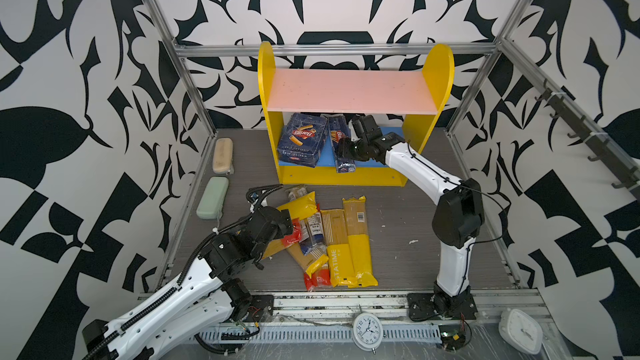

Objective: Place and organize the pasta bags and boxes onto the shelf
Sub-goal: 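Stand the spaghetti box beside the rigatoni box and open the right gripper, then move the right gripper back to the yellow-banded spaghetti bags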

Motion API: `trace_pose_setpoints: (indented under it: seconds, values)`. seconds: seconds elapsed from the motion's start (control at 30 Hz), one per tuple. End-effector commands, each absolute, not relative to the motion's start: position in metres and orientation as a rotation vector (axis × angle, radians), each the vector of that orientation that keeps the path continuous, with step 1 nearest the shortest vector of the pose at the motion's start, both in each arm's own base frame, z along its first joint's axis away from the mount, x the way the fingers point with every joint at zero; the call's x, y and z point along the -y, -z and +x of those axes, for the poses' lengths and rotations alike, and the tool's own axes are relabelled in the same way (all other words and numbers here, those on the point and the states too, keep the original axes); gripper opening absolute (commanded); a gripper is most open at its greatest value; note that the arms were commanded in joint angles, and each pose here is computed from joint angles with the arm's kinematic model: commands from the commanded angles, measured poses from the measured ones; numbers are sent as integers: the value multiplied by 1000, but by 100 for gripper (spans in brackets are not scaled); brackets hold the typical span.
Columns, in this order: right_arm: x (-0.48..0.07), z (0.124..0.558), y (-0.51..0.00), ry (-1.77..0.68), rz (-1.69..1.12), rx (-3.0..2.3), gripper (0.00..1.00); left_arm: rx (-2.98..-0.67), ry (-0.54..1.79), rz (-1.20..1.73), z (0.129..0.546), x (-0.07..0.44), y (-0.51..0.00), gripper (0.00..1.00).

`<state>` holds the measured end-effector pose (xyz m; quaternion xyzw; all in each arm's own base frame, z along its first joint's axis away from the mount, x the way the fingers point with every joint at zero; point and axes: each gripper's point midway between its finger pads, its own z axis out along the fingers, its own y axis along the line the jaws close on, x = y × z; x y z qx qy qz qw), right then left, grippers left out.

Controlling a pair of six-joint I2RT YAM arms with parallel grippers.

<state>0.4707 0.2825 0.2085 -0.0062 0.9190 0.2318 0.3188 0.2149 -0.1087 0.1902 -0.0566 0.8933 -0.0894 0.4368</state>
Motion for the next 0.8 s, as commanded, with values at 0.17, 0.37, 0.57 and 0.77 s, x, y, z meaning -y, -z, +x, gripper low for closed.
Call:
trace_pose_setpoints:
  seconds: [0.17, 0.37, 0.57, 0.77]
  values:
    - [-286, 464, -264, -697, -48, -2279, 69, -2210, 225, -167, 211, 101, -189, 99]
    - [-264, 437, -261, -646, -36, -2304, 71, -2202, 273, -203, 206, 98, -192, 99]
    - [-243, 389, -246, -605, -53, -2358, 73, -2194, 306, -218, 201, 95, -196, 99]
    - [-231, 318, -207, -557, -113, -2445, 74, -2200, 295, -228, 200, 92, -197, 99]
